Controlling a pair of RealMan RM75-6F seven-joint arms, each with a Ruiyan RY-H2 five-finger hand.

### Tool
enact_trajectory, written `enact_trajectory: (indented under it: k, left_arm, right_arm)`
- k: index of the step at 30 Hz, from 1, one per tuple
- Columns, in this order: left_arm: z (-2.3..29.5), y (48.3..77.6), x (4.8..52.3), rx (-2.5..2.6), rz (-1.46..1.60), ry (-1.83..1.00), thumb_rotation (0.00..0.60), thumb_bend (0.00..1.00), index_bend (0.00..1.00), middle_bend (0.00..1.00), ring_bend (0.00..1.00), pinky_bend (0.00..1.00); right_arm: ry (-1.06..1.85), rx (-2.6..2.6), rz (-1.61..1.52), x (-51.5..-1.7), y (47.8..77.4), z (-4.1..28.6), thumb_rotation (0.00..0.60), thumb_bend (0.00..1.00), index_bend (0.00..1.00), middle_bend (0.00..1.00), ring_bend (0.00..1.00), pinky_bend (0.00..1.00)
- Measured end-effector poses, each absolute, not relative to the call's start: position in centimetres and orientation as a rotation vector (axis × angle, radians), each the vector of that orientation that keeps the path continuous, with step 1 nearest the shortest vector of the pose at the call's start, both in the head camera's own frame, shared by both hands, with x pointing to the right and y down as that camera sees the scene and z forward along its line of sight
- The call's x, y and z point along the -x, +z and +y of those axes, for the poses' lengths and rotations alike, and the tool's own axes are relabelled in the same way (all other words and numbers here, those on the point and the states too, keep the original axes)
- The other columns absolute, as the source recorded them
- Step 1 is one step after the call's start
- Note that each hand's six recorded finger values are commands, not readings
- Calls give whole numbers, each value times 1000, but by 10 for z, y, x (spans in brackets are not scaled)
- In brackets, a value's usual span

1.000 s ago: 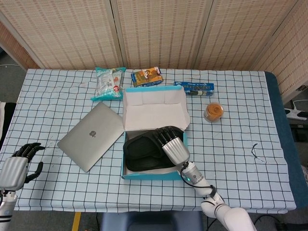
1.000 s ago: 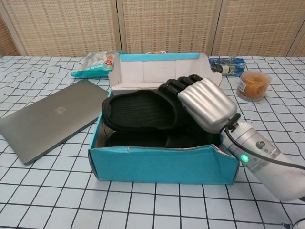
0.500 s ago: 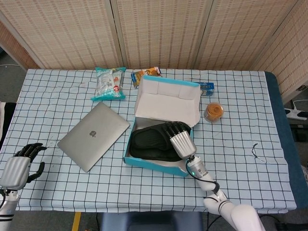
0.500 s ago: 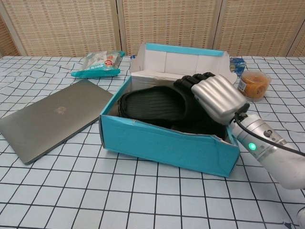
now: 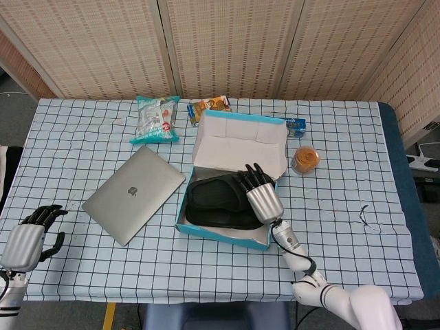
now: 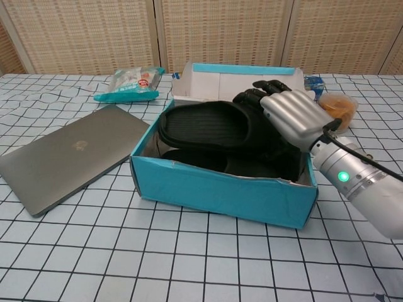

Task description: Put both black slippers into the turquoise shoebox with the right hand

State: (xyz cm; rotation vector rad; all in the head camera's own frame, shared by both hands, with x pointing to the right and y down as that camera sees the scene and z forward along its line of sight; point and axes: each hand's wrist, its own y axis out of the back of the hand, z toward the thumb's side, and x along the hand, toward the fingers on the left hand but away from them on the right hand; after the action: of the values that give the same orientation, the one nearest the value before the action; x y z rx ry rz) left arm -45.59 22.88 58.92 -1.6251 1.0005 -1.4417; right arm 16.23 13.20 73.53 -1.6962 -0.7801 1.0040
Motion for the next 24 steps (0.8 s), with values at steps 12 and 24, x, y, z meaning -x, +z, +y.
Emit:
enact_trajectory:
  k: [12,24]
  left_arm:
    - [227,593,462,1611,1012,-1473,600,456,283,208,181,374]
    - [228,591,459,1613,1005,-1462,600,456,287,209,180,375]
  right_arm:
    - [1002,2052,-848,-148,703,134,600,62,28,30,0,0]
    - [1164,2294,-882,-169,671,117,600,63,146,67,0,5]
